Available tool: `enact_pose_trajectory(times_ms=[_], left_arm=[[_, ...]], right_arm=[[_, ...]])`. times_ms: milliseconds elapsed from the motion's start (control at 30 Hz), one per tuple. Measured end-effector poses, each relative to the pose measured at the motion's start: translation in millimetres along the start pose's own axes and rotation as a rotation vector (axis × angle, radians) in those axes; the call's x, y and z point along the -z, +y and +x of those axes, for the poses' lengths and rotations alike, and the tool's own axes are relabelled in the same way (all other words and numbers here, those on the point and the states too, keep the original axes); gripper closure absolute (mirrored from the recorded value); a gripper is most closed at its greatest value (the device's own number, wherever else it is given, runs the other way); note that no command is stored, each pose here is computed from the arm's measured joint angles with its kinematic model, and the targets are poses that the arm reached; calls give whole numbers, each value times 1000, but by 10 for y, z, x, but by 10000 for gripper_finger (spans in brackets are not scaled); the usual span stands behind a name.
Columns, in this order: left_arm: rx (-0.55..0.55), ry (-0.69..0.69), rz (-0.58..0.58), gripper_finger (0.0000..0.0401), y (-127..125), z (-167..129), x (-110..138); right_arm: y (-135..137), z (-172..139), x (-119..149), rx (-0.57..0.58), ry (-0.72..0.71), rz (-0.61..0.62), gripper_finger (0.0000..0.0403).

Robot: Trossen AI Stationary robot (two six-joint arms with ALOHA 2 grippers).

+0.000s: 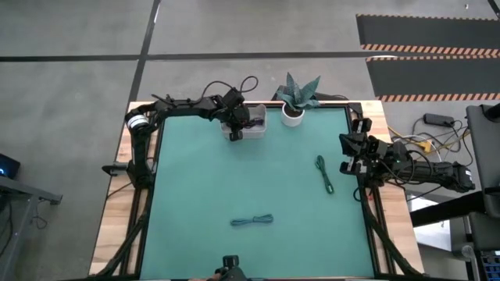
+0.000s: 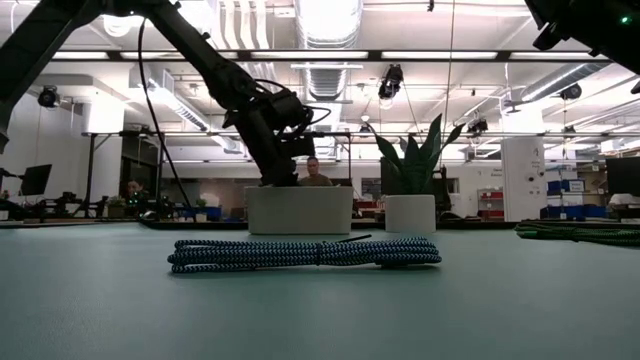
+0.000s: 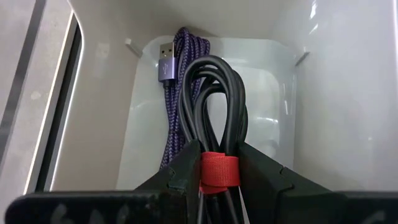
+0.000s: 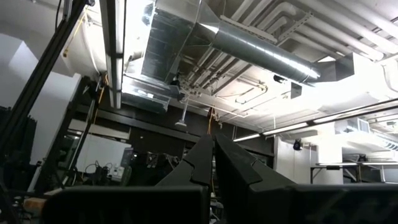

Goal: Pick and place USB-C Cables
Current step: Put the black charger cable into the white bin

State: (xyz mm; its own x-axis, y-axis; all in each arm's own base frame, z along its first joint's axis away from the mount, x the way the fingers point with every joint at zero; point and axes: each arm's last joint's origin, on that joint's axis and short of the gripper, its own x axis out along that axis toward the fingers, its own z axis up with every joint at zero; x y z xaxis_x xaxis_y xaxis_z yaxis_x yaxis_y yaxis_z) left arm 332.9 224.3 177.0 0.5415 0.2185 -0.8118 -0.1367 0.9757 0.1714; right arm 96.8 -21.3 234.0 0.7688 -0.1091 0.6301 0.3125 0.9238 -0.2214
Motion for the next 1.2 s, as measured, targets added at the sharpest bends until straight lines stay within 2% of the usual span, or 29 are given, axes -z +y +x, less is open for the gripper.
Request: enact_pose_trajectory(times_ms=[933,1200], left_arm=[[-1,3,-26,324,-3,5,10],[-1,17,-27,324,-40,56,100]], right_arm=[[0,0,0,0,0,0,394],[0,0,0,0,0,0,394]])
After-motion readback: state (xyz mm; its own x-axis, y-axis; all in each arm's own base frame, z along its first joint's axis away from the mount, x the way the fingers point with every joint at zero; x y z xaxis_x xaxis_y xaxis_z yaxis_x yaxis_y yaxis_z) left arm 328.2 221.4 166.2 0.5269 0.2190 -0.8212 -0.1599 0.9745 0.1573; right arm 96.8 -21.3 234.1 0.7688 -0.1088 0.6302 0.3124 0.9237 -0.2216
